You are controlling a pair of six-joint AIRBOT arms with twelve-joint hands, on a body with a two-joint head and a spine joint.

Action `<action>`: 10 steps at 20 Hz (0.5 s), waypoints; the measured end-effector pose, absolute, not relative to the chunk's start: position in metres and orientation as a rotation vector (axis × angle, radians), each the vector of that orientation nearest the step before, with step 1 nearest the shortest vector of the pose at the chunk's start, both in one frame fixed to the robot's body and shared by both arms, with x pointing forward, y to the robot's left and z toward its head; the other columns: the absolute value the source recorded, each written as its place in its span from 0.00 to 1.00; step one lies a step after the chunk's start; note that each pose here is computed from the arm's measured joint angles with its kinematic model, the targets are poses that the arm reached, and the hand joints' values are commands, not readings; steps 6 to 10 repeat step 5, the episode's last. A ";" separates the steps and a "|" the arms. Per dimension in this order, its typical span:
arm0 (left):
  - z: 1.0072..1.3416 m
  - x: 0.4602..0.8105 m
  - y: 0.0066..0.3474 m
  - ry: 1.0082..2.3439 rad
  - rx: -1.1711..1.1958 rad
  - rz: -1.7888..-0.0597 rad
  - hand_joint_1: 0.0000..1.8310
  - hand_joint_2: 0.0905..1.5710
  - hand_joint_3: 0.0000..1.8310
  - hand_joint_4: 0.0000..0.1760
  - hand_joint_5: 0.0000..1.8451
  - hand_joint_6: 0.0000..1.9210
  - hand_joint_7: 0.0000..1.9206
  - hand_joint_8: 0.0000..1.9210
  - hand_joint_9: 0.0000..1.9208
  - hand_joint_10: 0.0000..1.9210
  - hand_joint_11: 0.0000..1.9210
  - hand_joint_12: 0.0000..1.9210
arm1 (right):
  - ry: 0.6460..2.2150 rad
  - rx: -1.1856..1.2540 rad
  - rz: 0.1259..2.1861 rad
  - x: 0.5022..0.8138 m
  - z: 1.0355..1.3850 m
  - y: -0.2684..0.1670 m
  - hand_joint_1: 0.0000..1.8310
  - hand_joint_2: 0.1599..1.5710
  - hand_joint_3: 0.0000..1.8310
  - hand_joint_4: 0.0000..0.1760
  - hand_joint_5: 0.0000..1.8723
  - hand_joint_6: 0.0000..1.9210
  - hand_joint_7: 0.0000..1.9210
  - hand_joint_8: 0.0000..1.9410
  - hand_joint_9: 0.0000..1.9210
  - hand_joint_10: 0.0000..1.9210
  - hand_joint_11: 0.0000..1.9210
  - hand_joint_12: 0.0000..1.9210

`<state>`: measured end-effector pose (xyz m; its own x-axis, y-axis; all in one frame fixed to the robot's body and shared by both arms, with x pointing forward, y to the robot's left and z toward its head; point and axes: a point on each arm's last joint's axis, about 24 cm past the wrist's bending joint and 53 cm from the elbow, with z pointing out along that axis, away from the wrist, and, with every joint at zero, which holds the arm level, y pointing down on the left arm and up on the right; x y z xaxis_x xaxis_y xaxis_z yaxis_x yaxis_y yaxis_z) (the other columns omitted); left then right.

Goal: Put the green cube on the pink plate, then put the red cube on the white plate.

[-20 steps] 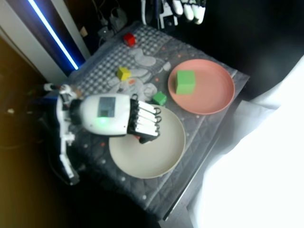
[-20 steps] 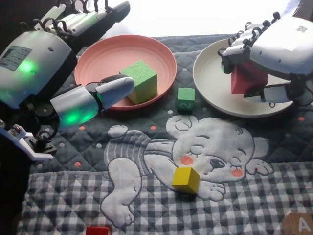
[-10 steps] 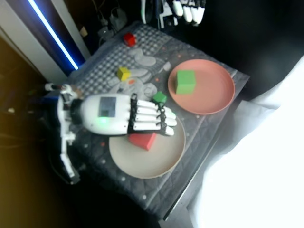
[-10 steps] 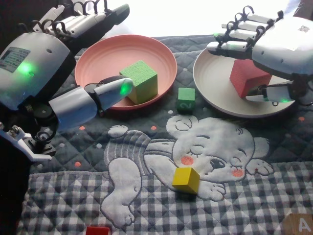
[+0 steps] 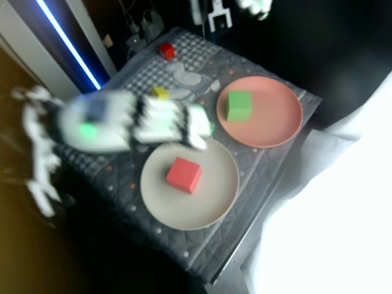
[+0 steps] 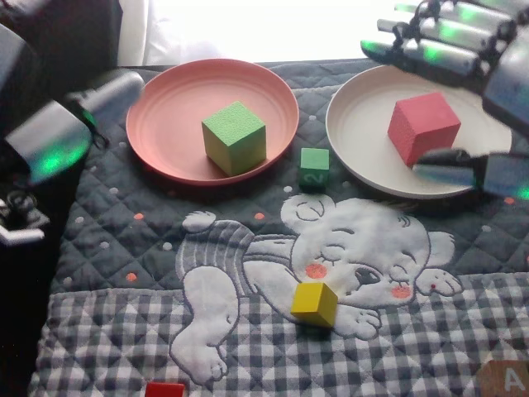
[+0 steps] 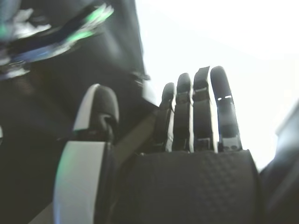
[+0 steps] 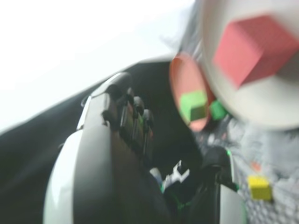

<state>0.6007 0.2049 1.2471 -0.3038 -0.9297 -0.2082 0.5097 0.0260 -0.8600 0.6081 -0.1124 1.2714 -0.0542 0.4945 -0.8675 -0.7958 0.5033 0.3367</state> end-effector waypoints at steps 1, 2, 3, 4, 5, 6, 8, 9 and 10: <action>1.255 0.596 0.206 1.067 -0.514 -1.582 0.36 0.76 0.00 0.10 0.14 0.00 0.29 0.01 0.30 0.04 0.08 0.70 | 1.183 -0.322 1.109 0.595 1.278 -0.110 0.21 0.75 0.01 0.18 0.04 0.01 0.08 0.01 0.09 0.01 0.00 0.32; 1.263 0.592 0.205 1.034 -0.490 -1.601 0.35 0.76 0.00 0.03 0.11 0.00 0.29 0.00 0.30 0.03 0.08 0.68 | 1.120 -0.323 1.141 0.581 1.288 -0.110 0.11 0.78 0.01 0.18 0.01 0.00 0.06 0.00 0.07 0.00 0.00 0.29; 1.271 0.589 0.206 1.000 -0.477 -1.614 0.33 0.77 0.00 0.00 0.17 0.02 0.27 0.00 0.29 0.02 0.09 0.62 | 1.065 -0.325 1.162 0.570 1.295 -0.112 0.02 0.80 0.01 0.00 0.00 0.00 0.07 0.00 0.09 0.01 0.00 0.38; 1.281 0.589 0.208 0.953 -0.467 -1.626 0.35 0.75 0.00 0.00 0.17 0.01 0.26 0.00 0.28 0.01 0.08 0.61 | 1.002 -0.323 1.186 0.556 1.303 -0.116 0.02 0.80 0.00 0.00 0.00 0.00 0.02 0.01 0.05 0.01 0.00 0.28; 1.286 0.589 0.210 0.929 -0.455 -1.629 0.38 0.75 0.00 0.01 0.19 0.01 0.24 0.00 0.27 0.01 0.05 0.61 | 0.968 -0.321 1.204 0.547 1.306 -0.118 0.00 0.82 0.00 0.00 0.00 0.00 0.02 0.00 0.05 0.01 0.00 0.27; 1.286 0.589 0.210 0.929 -0.455 -1.629 0.38 0.75 0.00 0.01 0.19 0.01 0.24 0.00 0.27 0.01 0.05 0.61 | 0.968 -0.321 1.204 0.547 1.306 -0.118 0.00 0.82 0.00 0.00 0.00 0.00 0.02 0.00 0.05 0.01 0.00 0.27; 1.286 0.589 0.210 0.929 -0.455 -1.629 0.38 0.75 0.00 0.01 0.19 0.01 0.24 0.00 0.27 0.01 0.05 0.61 | 0.968 -0.321 1.204 0.547 1.306 -0.118 0.00 0.82 0.00 0.00 0.00 0.00 0.02 0.00 0.05 0.01 0.00 0.27; 1.286 0.589 0.210 0.929 -0.455 -1.629 0.38 0.75 0.00 0.01 0.19 0.01 0.24 0.00 0.27 0.01 0.05 0.61 | 0.968 -0.321 1.204 0.547 1.306 -0.118 0.00 0.82 0.00 0.00 0.00 0.00 0.02 0.00 0.05 0.01 0.00 0.27; 1.286 0.589 0.210 0.929 -0.455 -1.629 0.38 0.75 0.00 0.01 0.19 0.01 0.24 0.00 0.27 0.01 0.05 0.61 | 0.968 -0.321 1.204 0.547 1.306 -0.118 0.00 0.82 0.00 0.00 0.00 0.00 0.02 0.00 0.05 0.01 0.00 0.27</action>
